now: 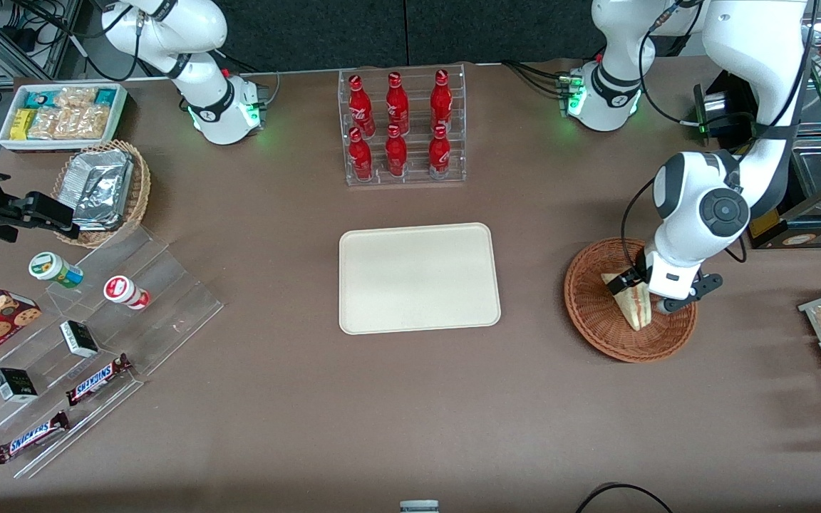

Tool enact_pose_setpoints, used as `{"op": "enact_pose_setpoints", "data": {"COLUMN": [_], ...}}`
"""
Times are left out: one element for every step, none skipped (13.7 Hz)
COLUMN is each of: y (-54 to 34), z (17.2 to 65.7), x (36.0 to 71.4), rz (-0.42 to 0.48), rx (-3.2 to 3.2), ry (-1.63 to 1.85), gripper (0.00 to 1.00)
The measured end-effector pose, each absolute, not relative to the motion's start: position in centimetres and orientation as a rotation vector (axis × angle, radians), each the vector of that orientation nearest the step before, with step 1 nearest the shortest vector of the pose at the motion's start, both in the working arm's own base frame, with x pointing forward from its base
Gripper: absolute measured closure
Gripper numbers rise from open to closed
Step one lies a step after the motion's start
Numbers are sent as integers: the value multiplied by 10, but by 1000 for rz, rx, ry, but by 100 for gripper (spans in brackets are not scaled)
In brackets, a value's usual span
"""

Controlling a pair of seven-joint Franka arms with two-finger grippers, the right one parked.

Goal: Place sandwich from basket to tray
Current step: 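Lower the left gripper and close it on the sandwich's wrapped edge, then lift the sandwich and carry it with the left gripper over the cream tray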

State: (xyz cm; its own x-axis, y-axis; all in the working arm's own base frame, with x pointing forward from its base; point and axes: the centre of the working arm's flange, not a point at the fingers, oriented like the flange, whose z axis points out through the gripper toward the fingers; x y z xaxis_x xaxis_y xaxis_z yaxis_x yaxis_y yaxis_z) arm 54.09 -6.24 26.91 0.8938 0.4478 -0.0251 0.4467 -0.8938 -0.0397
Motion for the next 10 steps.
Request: {"op": "enact_pose_setpoints", "data": {"y": [-62, -62, -62, -62, -62, -62, -62, -62, -62, -61], "z": [267, 266, 265, 264, 263, 262, 262, 262, 262, 261], "x": [540, 539, 539, 538, 538, 538, 538, 538, 537, 537], "rz": [57, 60, 65, 68, 71, 73, 74, 74, 75, 74], "rx": [-3024, -3023, -3022, -3021, -3020, -3019, -3019, -3019, -3016, -3010], "ry": [-714, -713, -712, -712, -712, -711, -710, -708, -697, -681], "gripper": [0, 0, 0, 4, 4, 11, 21, 33, 46, 55]}}
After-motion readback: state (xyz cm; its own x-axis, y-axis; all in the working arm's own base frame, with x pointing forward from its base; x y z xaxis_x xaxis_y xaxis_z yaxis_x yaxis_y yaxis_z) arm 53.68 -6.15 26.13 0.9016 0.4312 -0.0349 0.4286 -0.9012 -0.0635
